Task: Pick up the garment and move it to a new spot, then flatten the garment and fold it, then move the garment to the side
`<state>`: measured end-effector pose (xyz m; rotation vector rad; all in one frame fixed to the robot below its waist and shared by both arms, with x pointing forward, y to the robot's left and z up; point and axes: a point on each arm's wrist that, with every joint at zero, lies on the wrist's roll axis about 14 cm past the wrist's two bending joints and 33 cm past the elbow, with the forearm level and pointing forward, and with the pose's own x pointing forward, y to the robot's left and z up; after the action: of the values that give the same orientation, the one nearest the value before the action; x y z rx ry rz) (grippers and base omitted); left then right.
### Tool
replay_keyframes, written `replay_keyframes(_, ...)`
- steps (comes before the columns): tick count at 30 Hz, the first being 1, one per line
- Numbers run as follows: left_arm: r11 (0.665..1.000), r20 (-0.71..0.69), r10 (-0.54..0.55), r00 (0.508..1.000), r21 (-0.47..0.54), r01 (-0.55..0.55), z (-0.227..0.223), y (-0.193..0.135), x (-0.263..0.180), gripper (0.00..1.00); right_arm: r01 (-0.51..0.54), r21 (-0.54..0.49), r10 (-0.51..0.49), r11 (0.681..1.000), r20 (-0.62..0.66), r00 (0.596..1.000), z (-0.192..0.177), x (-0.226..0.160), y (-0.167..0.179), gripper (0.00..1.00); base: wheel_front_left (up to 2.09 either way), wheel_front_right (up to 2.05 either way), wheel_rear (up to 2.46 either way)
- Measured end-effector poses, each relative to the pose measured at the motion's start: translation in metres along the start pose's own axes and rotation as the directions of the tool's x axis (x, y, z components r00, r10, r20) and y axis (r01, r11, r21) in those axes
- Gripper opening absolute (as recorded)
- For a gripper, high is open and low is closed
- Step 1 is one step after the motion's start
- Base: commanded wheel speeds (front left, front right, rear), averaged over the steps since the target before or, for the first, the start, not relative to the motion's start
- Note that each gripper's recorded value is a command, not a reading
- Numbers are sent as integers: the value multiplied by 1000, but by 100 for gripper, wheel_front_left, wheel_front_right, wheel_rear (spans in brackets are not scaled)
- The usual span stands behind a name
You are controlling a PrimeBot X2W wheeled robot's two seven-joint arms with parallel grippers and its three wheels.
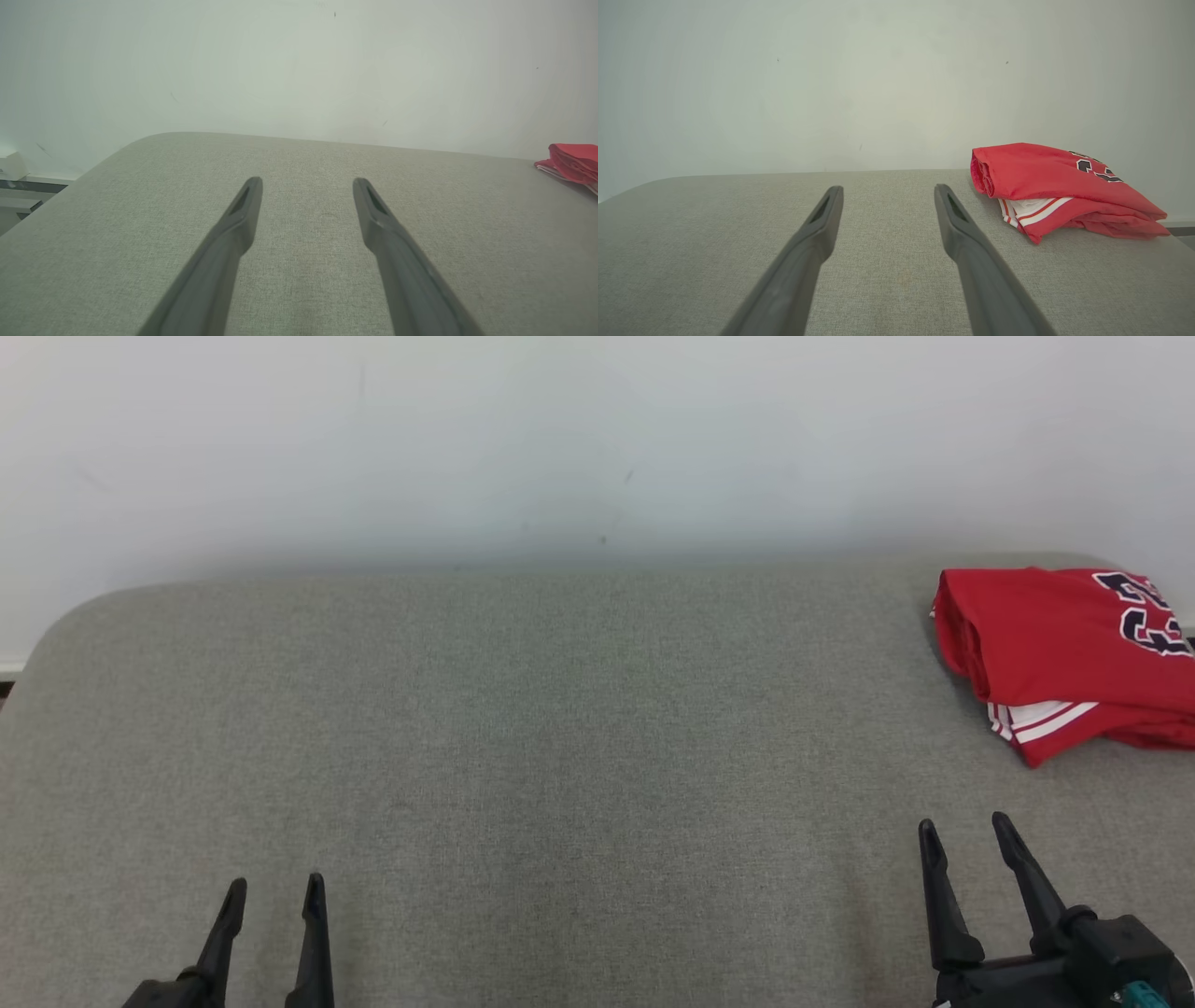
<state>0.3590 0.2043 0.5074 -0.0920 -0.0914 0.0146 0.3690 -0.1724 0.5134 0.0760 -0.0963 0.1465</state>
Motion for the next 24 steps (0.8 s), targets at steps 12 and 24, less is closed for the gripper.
replay_keyframes(12, 1000, -37, -7, 999, -12, 6, -11, -2, -13, 100, 10, 31, -9, 999, -35, 999, -11, -11, 6, 100, 0, 0, 0)
replay_keyframes(24, 999, -128, 11, 992, -34, -15, -38, 1, -25, 0, 29, 61, -21, 998, -139, 990, -42, -25, 7, 0, 0, 0, 0)
